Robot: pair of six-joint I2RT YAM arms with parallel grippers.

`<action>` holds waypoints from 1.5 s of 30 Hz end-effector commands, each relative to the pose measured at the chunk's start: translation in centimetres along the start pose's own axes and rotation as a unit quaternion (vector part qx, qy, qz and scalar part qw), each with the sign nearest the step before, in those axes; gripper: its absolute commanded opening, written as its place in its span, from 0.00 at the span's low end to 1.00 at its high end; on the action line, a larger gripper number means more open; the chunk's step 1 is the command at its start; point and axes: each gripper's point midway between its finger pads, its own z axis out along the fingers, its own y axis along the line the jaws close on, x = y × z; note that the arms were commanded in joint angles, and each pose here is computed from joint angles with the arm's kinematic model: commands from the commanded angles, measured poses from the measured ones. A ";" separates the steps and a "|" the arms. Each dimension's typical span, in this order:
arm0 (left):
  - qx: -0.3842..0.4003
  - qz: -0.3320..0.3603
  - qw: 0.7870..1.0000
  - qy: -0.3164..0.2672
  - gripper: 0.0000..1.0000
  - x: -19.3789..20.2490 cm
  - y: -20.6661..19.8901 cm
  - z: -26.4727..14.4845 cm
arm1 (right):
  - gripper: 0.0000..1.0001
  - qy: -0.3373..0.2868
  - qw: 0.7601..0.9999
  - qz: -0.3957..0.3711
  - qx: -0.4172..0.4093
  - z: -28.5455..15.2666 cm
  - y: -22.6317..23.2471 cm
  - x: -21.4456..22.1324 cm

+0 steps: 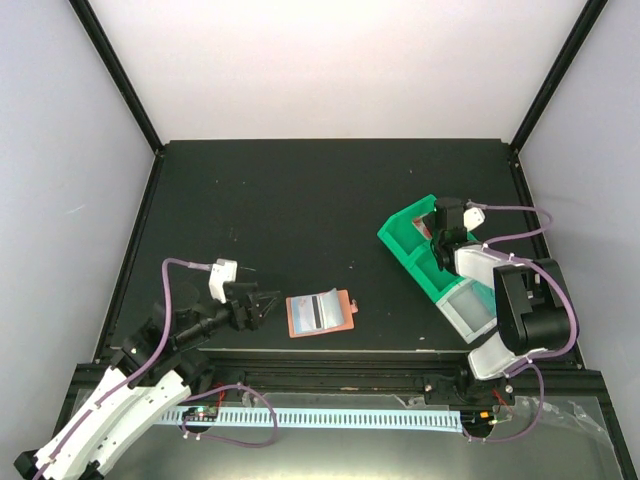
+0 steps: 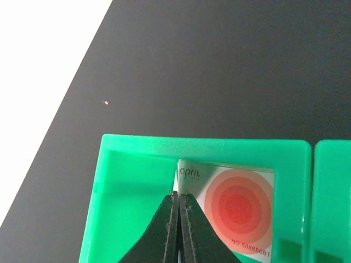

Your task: Take the credit cards out of the card holder

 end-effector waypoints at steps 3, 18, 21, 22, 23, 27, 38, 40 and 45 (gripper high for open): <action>0.001 0.012 1.000 -0.015 0.99 -0.7 -0.4 -0.8 | 0.01 -0.014 1.000 0.025 0.008 1.3 -0.5 -0.7; -0.005 0.012 1.000 -0.006 0.99 0.0 0.1 -0.6 | 0.20 0.024 0.998 0.003 0.055 1.9 -0.5 -1.0; -0.008 0.006 1.000 -0.004 0.99 0.1 0.3 -0.5 | 0.21 0.022 0.998 0.006 0.064 1.5 -0.7 -1.3; -0.008 0.004 1.000 -0.003 0.99 0.1 0.3 -0.5 | 0.22 0.020 0.998 0.008 0.067 1.3 -0.7 -1.5; -0.007 0.004 1.000 -0.002 0.99 0.2 0.3 -0.5 | 0.24 0.020 0.997 0.011 0.071 1.1 -0.7 -1.7; -0.004 -0.003 1.000 0.002 0.99 0.4 0.3 -0.4 | 0.26 0.026 0.995 -0.002 0.101 0.6 -0.3 -2.4; -0.033 -0.039 0.998 0.045 0.99 2.4 2.0 0.9 | 0.34 0.048 0.994 -0.061 0.074 -1.5 2.0 -3.3; -0.039 -0.040 0.997 0.054 0.99 2.7 2.3 1.2 | 0.37 0.075 0.993 -0.084 0.044 -1.9 3.0 -2.5; -0.068 -0.043 0.994 0.074 0.99 3.2 3.3 1.7 | 0.39 0.151 0.979 -0.139 -0.016 -3.6 4.2 0.1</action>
